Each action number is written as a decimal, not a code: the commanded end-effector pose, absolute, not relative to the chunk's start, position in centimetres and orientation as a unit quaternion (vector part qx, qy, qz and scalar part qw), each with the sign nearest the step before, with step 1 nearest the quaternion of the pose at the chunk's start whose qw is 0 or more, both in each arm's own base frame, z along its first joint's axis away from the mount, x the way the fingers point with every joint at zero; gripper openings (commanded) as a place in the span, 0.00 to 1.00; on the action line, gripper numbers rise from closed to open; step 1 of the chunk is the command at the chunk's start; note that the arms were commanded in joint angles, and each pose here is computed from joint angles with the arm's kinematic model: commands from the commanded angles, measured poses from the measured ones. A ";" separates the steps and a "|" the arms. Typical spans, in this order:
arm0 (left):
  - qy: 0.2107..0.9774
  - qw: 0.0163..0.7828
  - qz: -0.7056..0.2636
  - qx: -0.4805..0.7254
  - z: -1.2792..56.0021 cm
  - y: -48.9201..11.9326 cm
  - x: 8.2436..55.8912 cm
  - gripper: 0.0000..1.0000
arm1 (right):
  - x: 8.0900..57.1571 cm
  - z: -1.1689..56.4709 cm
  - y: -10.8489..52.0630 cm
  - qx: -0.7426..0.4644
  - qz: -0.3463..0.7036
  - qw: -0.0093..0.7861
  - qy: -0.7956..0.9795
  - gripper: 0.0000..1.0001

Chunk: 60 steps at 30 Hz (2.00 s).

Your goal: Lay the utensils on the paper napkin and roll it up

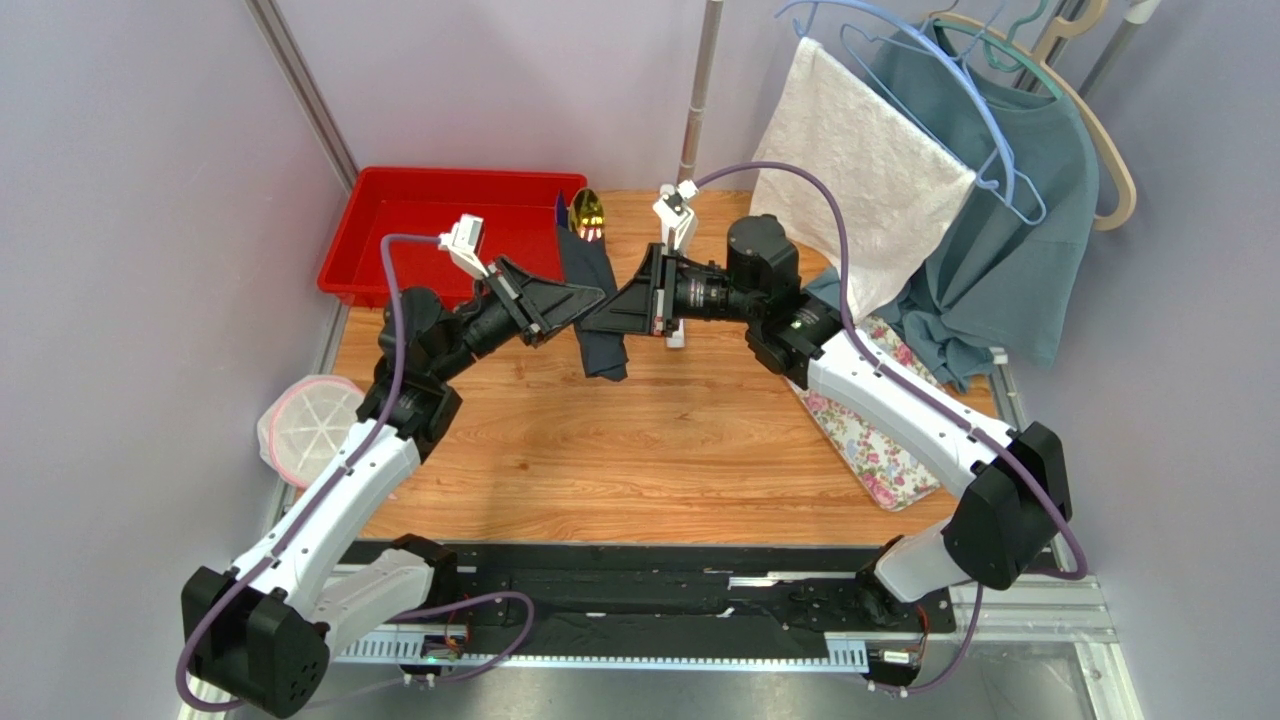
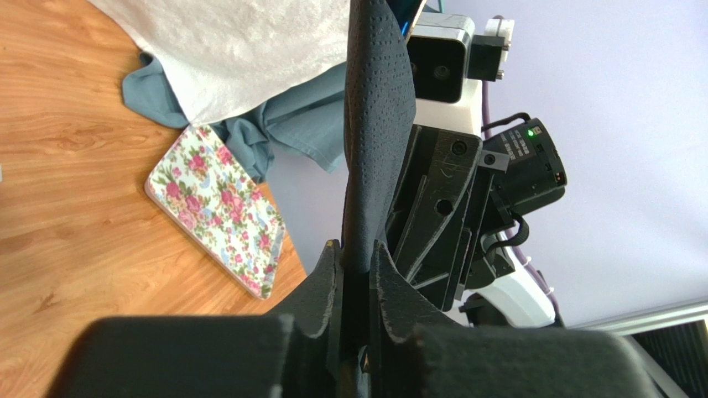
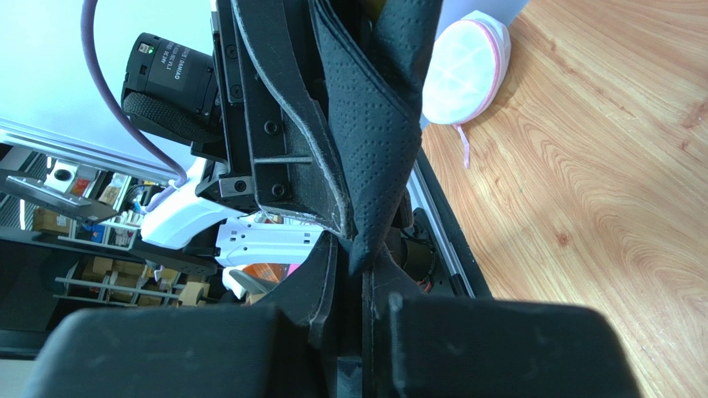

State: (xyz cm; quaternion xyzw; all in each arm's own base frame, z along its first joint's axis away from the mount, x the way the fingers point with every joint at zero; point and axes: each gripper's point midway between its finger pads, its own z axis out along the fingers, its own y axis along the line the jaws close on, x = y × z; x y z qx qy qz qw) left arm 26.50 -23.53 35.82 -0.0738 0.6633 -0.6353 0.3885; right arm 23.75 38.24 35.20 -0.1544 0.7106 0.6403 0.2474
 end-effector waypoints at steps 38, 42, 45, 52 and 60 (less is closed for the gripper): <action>0.716 0.446 -0.529 0.092 31.4 -18.2 37.2 0.00 | 27.2 33.1 30.5 -0.189 0.536 0.294 0.769 0.91; 0.731 0.453 -0.499 0.107 29.9 -16.4 41.7 0.00 | 27.3 32.5 29.1 -0.181 0.528 0.291 0.777 0.92; 0.741 0.464 -0.474 0.106 28.7 -14.4 45.6 0.00 | 27.4 32.4 28.4 -0.178 0.527 0.293 0.777 0.92; 0.740 0.490 -0.450 0.102 25.5 -11.9 53.4 0.00 | 27.3 31.6 27.6 -0.176 0.522 0.291 0.782 0.92; 0.750 0.500 -0.424 0.082 21.7 -10.7 59.7 0.00 | 27.3 30.7 27.4 -0.172 0.520 0.282 0.788 0.92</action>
